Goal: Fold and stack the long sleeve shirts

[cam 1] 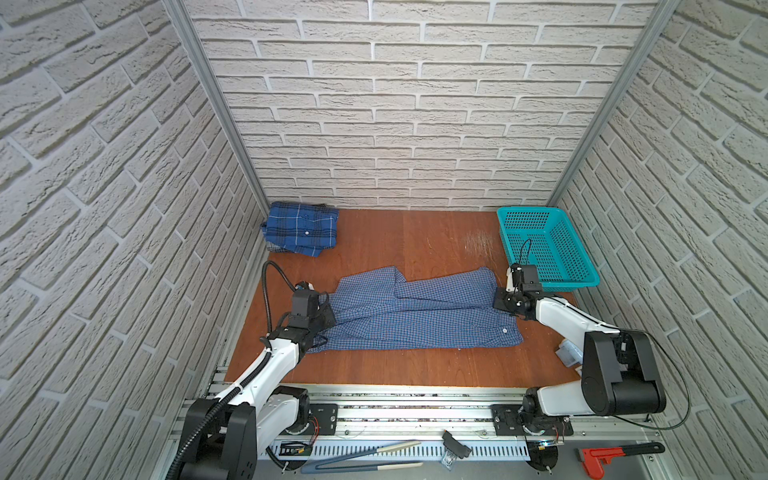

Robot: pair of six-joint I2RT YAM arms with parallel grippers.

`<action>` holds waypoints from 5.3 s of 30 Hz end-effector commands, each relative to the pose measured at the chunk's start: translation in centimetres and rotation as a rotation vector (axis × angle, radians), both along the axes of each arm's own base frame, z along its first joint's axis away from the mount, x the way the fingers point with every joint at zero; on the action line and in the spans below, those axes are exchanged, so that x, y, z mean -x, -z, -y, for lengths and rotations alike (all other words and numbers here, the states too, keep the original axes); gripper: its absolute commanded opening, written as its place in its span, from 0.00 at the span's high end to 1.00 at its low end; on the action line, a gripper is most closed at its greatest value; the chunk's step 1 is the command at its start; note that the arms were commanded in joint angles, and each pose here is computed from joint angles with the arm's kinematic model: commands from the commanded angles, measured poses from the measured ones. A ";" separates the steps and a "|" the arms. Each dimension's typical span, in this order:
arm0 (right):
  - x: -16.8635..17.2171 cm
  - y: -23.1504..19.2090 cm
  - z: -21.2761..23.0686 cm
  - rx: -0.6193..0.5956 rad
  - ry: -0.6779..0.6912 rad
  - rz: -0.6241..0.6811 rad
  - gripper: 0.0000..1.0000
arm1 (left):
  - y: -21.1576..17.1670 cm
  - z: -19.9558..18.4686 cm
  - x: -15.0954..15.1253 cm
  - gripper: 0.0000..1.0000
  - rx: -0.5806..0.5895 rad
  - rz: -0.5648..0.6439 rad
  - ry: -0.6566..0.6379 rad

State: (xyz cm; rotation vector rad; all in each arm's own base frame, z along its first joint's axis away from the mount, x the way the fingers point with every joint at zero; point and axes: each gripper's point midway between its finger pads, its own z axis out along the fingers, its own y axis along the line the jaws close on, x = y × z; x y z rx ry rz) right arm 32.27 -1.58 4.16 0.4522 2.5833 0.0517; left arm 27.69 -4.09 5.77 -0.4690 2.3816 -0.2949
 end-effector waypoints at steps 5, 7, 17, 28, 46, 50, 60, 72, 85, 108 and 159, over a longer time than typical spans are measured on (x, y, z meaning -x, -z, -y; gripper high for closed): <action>0.6 -1.2 0.3 -0.001 0.025 0.041 0.79 | 2.6 -1.8 1.7 0.98 -0.049 -0.073 -0.093; 1.0 -1.5 0.6 0.005 0.053 0.015 0.77 | 2.7 -1.9 1.6 0.74 -0.056 -0.091 -0.103; -0.3 -10.4 -8.4 -0.222 -0.178 0.367 0.54 | -7.2 -3.8 -3.2 0.23 -0.121 0.101 -0.151; -3.8 -1.0 -10.3 -0.141 -0.140 0.126 0.51 | -8.5 6.7 -15.1 0.03 -0.147 0.112 0.232; 1.3 3.5 -9.8 -0.109 -0.131 0.036 0.53 | 0.5 21.2 -18.3 0.07 -0.713 -0.135 0.748; 1.5 4.2 -10.0 -0.121 -0.130 0.022 0.54 | 0.9 21.4 -16.5 0.13 -0.724 -0.165 0.821; 1.4 5.1 -10.1 -0.117 -0.129 -0.004 0.55 | 1.9 19.6 -15.7 0.48 -0.827 -0.252 0.791; 1.6 5.4 -10.1 -0.115 -0.125 -0.023 0.55 | -11.6 22.1 -18.1 1.00 -0.777 -0.004 0.666; 1.5 4.4 -10.7 -0.144 -0.124 -0.048 0.56 | -18.3 14.0 -8.5 1.00 -0.533 0.274 0.112; -9.0 -7.3 -27.0 -0.360 -0.325 0.167 0.17 | -6.5 18.3 2.6 0.68 -0.021 0.124 0.368; -14.0 -16.7 -24.6 0.125 -0.297 0.241 0.94 | -15.7 1.6 -3.9 0.35 -0.101 0.273 0.068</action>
